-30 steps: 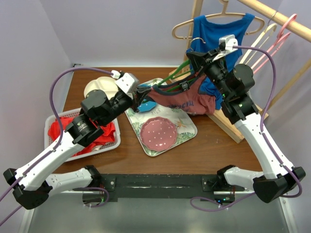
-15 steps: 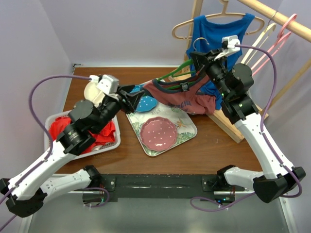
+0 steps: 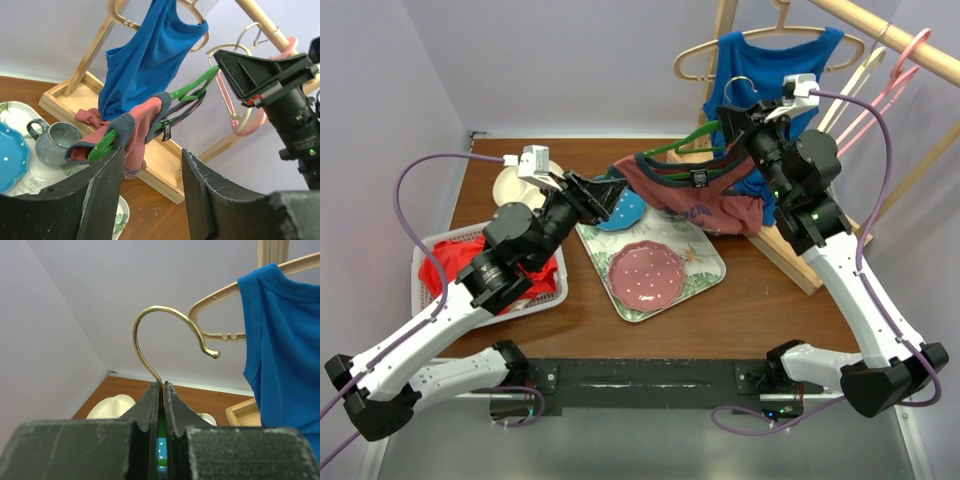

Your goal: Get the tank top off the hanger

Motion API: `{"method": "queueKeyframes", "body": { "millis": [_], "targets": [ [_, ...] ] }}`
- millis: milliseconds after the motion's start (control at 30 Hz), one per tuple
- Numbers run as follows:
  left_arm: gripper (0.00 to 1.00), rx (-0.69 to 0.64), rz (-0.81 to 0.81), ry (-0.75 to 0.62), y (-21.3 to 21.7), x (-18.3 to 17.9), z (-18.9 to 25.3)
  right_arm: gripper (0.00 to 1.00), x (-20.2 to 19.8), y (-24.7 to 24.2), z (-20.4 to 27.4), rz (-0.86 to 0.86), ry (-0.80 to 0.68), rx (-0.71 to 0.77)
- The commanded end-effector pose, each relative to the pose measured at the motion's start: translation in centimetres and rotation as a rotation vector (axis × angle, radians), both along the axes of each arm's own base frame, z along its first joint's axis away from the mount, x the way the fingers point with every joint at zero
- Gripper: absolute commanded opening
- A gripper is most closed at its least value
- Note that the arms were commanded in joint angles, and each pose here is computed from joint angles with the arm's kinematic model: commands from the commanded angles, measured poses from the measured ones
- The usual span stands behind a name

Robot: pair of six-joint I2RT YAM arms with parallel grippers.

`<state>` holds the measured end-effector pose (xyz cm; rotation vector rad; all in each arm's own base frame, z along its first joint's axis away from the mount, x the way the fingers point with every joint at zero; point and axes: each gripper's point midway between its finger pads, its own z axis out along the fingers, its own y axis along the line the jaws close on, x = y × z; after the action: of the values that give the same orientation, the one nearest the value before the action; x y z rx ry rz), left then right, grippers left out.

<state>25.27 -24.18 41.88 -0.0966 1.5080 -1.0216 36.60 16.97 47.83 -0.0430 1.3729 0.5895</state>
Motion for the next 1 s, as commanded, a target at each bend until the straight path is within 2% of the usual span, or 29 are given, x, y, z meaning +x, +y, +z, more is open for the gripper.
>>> {"method": "queueKeyframes", "body": {
  "millis": [0,300,533,967],
  "targets": [
    [0.54,-0.088,0.067,0.022,0.6,1.1,1.4,0.00,-1.9,-0.9,4.5,-0.004,-0.093,0.091],
    [0.61,-0.065,0.160,0.020,1.1,2.8,0.5,0.00,-2.6,-0.9,4.6,0.015,-0.093,0.102],
    [0.65,-0.072,0.153,-0.070,0.2,3.5,1.1,0.00,-3.4,-0.7,4.9,0.041,-0.094,0.124],
    [0.57,-0.089,0.127,-0.198,-0.7,3.6,2.5,0.00,-3.8,-0.7,4.1,0.054,-0.082,0.132]
  ]
}}
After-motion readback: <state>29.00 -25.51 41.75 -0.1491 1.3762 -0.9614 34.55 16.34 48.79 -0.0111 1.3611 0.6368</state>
